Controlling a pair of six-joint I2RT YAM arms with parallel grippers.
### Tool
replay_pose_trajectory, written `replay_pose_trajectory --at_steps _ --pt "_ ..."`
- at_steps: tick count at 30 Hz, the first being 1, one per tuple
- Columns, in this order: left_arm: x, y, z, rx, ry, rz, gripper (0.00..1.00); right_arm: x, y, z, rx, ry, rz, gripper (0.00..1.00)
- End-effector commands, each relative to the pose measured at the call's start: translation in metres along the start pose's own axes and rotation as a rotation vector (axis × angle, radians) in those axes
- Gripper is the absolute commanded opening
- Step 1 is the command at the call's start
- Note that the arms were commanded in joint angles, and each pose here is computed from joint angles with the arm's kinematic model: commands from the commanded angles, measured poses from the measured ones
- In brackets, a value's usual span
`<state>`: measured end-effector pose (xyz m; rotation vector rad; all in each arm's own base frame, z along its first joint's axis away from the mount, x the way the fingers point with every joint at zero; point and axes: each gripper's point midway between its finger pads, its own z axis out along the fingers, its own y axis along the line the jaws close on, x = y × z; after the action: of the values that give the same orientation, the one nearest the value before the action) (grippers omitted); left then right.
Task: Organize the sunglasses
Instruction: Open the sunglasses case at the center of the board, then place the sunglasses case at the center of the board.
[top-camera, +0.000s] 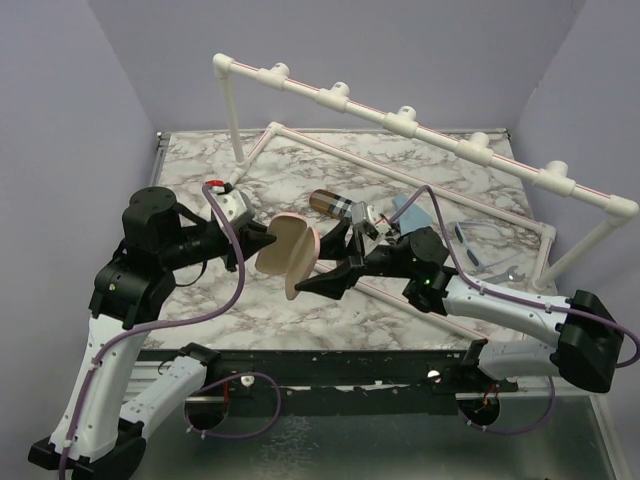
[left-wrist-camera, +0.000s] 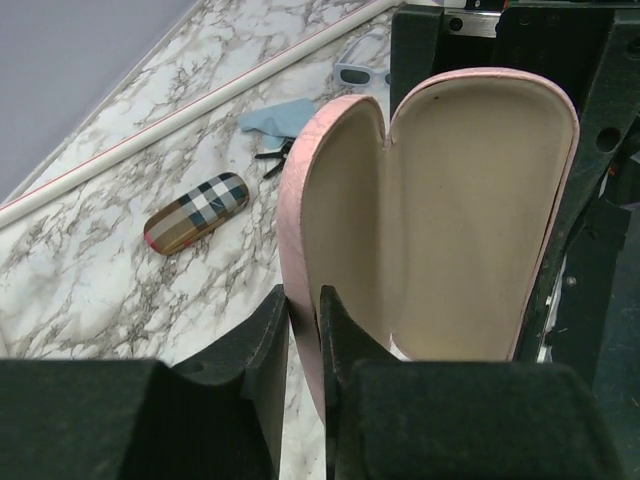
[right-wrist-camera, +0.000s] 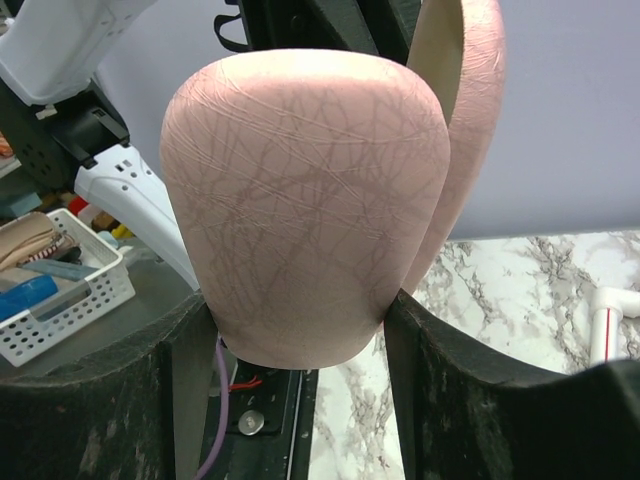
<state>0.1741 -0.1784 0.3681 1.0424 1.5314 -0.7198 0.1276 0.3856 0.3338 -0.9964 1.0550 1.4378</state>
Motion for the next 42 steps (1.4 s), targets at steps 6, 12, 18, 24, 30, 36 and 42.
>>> replay_pose_trajectory --at_steps 6,12,18,24,30,36,42 --pt "0.015 -0.014 -0.001 0.060 0.025 -0.039 0.00 -0.016 0.009 0.009 -0.065 -0.055 -0.026 0.00" --pt "0.017 -0.008 -0.002 0.023 0.036 -0.032 0.00 -0.005 0.000 0.010 -0.028 -0.019 -0.018 0.12" --pt "0.040 0.039 -0.011 -0.217 0.149 0.086 0.00 0.038 -0.032 -0.001 0.139 0.137 0.011 0.91" --pt "0.074 0.066 -0.025 -0.326 0.289 0.294 0.00 0.064 -0.055 -0.038 0.318 0.208 0.039 1.00" --pt "0.141 0.090 -0.035 -0.392 0.496 0.481 0.00 0.069 -0.089 -0.097 0.635 0.265 0.052 1.00" --pt "0.209 0.110 -0.040 -0.413 0.703 0.655 0.00 0.081 -0.129 -0.168 1.000 0.340 0.082 1.00" --pt "0.241 0.127 -0.034 -0.409 0.803 0.867 0.00 0.096 -0.135 -0.183 1.036 0.355 0.098 1.00"
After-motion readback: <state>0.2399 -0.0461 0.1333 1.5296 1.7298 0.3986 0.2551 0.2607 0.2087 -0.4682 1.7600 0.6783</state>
